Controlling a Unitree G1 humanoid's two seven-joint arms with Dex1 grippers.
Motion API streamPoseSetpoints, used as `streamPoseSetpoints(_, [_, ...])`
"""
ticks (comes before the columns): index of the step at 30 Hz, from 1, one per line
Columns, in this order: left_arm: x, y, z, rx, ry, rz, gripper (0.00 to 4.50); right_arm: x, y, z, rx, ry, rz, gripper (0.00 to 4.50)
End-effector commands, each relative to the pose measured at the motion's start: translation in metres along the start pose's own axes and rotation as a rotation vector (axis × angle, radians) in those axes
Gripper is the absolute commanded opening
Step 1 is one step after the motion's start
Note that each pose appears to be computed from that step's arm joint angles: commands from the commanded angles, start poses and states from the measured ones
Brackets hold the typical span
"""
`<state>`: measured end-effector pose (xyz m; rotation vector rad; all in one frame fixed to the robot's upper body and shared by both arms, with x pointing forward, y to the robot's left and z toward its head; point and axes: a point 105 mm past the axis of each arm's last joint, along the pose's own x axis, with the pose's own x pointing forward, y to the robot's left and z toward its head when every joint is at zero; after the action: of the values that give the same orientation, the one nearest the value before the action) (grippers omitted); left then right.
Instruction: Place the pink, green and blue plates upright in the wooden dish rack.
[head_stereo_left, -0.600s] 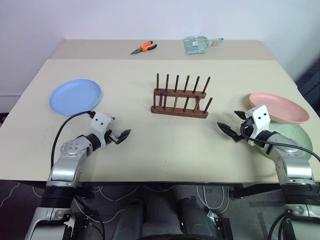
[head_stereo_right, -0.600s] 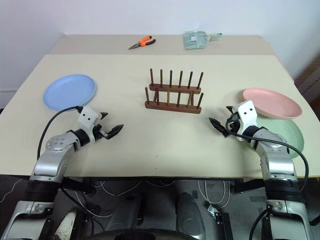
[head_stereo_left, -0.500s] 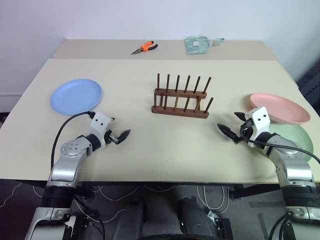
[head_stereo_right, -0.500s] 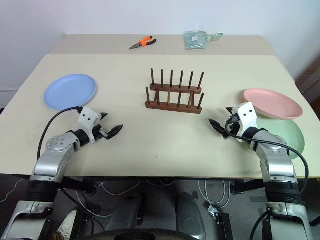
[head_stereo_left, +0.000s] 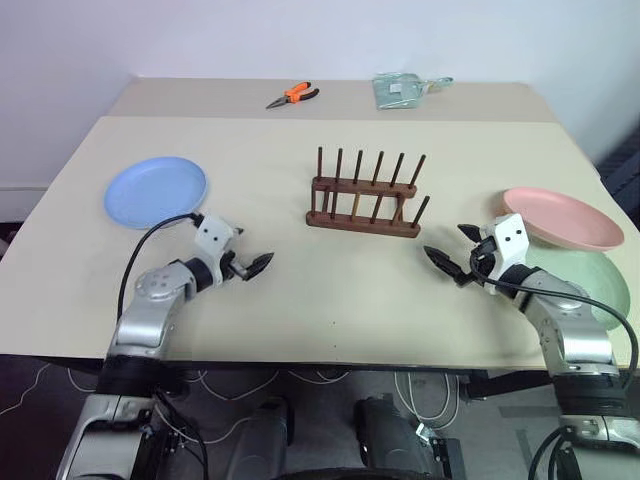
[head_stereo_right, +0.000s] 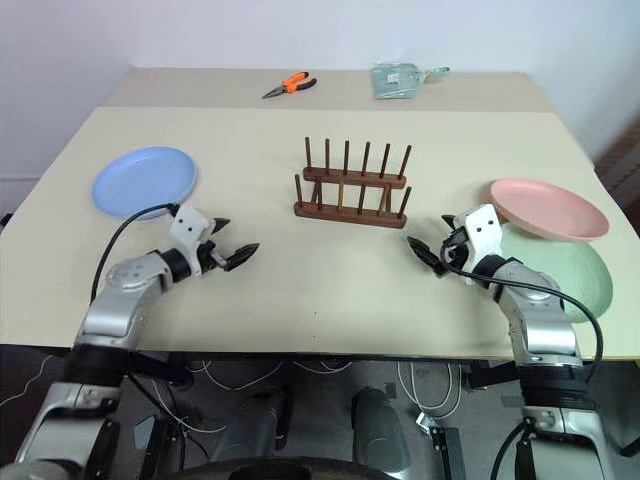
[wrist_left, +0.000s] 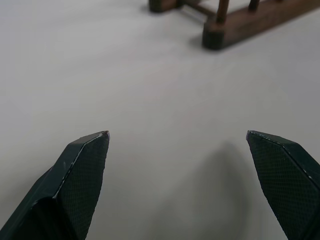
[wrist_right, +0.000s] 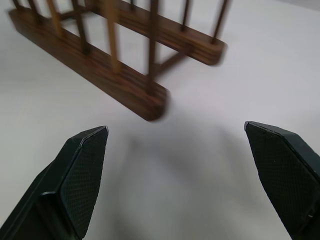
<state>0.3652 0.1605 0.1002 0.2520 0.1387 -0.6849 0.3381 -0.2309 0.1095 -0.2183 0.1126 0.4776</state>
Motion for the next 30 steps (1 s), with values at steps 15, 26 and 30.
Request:
streamPoseSetpoints(15, [0.104,-0.036,0.034,0.080,0.059,-0.311,4.50,-0.029,0.014,0.013,-0.002,-0.076,-0.128,4.47])
streamPoseSetpoints(26, [0.107,-0.059,0.022,0.083,0.047,-0.382,0.71,-0.029,0.018,0.014,-0.005,-0.072,-0.128,4.50])
streamPoseSetpoints(30, [0.097,-0.070,0.014,0.130,0.024,-0.459,0.71,-0.024,0.017,0.014,-0.007,-0.066,-0.118,4.50])
